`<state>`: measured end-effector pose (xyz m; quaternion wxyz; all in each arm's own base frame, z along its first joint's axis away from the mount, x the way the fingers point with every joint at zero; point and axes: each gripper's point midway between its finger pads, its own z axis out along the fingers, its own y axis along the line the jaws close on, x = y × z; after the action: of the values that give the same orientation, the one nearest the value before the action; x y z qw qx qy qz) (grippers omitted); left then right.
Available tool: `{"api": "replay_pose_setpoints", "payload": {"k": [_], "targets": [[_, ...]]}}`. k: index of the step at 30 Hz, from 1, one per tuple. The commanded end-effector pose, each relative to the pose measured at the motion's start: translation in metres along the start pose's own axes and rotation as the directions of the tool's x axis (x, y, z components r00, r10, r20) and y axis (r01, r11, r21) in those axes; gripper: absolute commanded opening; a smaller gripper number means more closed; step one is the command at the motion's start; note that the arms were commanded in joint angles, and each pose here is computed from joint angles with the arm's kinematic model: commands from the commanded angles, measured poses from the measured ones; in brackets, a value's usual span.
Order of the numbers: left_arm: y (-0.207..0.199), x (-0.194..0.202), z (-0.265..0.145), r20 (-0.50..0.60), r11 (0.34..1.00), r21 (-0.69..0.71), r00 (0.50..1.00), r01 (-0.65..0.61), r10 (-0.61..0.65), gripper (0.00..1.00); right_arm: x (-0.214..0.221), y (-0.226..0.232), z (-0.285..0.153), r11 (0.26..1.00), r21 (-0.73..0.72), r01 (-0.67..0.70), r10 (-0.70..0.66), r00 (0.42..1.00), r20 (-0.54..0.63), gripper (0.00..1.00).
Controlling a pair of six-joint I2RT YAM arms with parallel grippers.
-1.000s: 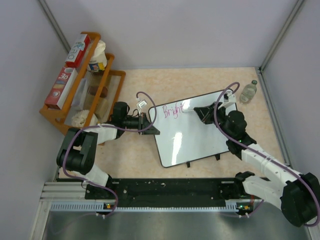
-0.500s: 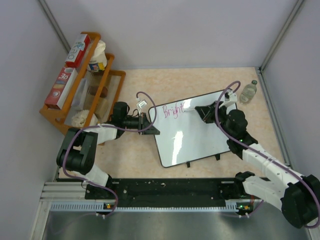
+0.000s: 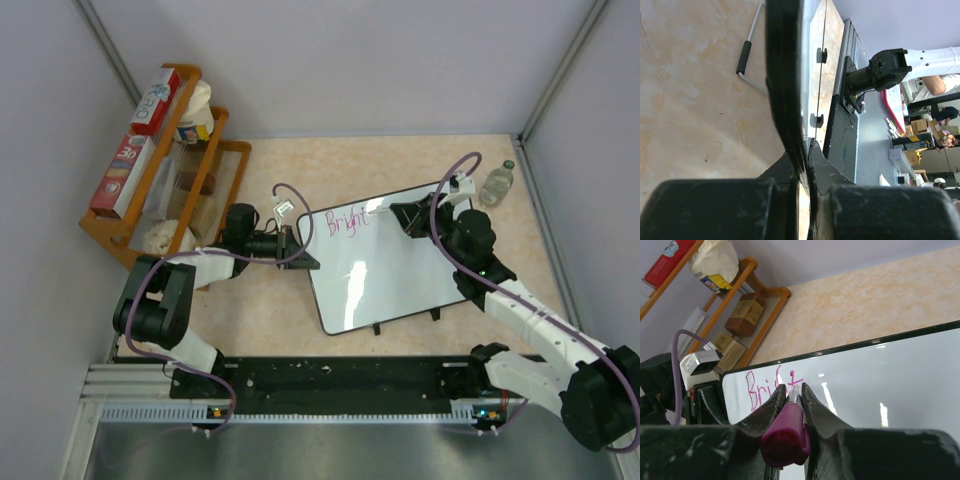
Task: Write a sentence on the whiteboard
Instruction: Write with the whiteboard marker on the whiteboard.
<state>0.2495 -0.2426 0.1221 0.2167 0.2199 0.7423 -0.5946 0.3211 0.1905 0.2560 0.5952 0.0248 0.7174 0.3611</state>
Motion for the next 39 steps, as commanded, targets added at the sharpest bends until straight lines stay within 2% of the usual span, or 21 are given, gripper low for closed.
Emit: {"api": "replay_pose_setpoints", "payload": {"k": [1, 16, 39], "targets": [[0.023, 0.015, 0.006, -0.021, 0.985, -0.069, 0.987, -0.159, 0.158, 0.00, -0.018, 0.006, 0.005, 1.000, -0.014, 0.018, -0.017, 0.999, 0.045, 0.00], [0.023, 0.015, 0.006, -0.021, 0.985, -0.071, 0.987, -0.159, 0.158, 0.00, 0.001, -0.013, 0.001, 0.998, 0.050, 0.025, -0.026, 1.000, 0.004, 0.00], [0.023, 0.015, 0.006, -0.021, 0.985, -0.071, 0.987, -0.159, 0.158, 0.00, -0.010, -0.026, -0.001, 0.990, 0.138, 0.040, -0.046, 0.998, 0.037, 0.00]]}}
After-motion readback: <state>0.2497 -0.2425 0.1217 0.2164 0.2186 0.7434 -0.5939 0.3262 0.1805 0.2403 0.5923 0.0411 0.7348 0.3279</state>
